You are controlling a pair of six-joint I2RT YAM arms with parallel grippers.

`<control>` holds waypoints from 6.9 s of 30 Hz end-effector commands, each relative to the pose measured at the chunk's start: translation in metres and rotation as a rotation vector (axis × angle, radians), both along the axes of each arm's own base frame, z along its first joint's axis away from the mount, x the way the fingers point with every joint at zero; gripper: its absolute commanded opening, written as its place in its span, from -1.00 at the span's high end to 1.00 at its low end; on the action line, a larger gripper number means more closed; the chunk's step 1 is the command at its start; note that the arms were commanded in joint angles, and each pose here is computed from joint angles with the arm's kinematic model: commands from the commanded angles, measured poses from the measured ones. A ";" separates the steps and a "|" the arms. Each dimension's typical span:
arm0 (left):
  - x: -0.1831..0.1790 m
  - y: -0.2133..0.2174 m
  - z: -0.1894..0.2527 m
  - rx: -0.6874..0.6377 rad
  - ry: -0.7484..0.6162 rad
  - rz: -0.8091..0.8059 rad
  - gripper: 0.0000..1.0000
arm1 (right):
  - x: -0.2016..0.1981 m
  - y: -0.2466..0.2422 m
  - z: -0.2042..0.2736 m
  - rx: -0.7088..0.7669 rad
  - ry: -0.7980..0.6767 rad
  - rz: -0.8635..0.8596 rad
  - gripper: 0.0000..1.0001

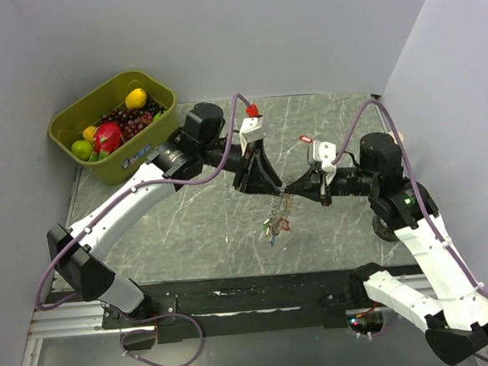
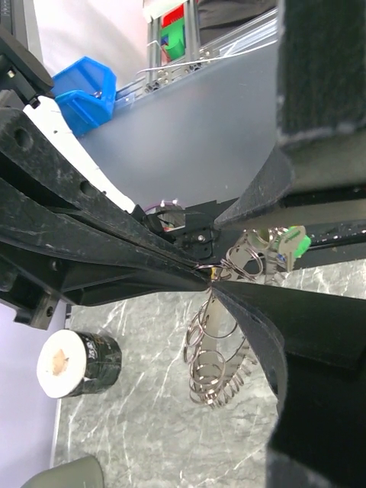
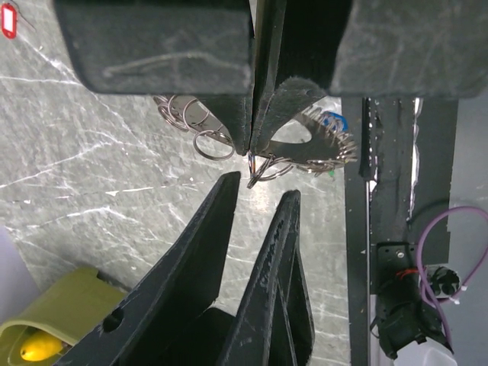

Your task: Remove the keys from the keyring

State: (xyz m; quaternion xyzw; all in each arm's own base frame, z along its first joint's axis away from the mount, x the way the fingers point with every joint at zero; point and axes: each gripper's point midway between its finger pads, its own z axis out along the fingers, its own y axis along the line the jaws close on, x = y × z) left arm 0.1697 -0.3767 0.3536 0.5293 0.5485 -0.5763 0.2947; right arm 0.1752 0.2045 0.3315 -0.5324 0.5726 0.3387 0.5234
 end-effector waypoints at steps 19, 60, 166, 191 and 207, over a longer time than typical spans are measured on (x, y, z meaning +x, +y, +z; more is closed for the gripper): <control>-0.012 -0.007 -0.008 0.000 -0.007 -0.063 0.58 | 0.010 -0.004 0.012 0.035 -0.088 -0.043 1.00; -0.012 -0.006 -0.013 -0.001 -0.033 -0.068 0.98 | 0.013 -0.008 0.032 0.075 -0.120 -0.074 1.00; 0.008 -0.004 -0.011 0.020 -0.085 0.039 0.98 | 0.009 -0.006 0.033 -0.069 -0.181 -0.124 1.00; 0.040 -0.021 -0.029 0.100 -0.106 0.219 0.98 | 0.021 0.021 0.022 -0.129 -0.120 -0.128 1.00; 0.040 -0.027 -0.034 0.118 -0.120 0.233 0.98 | 0.060 0.033 0.024 -0.099 -0.070 -0.287 1.00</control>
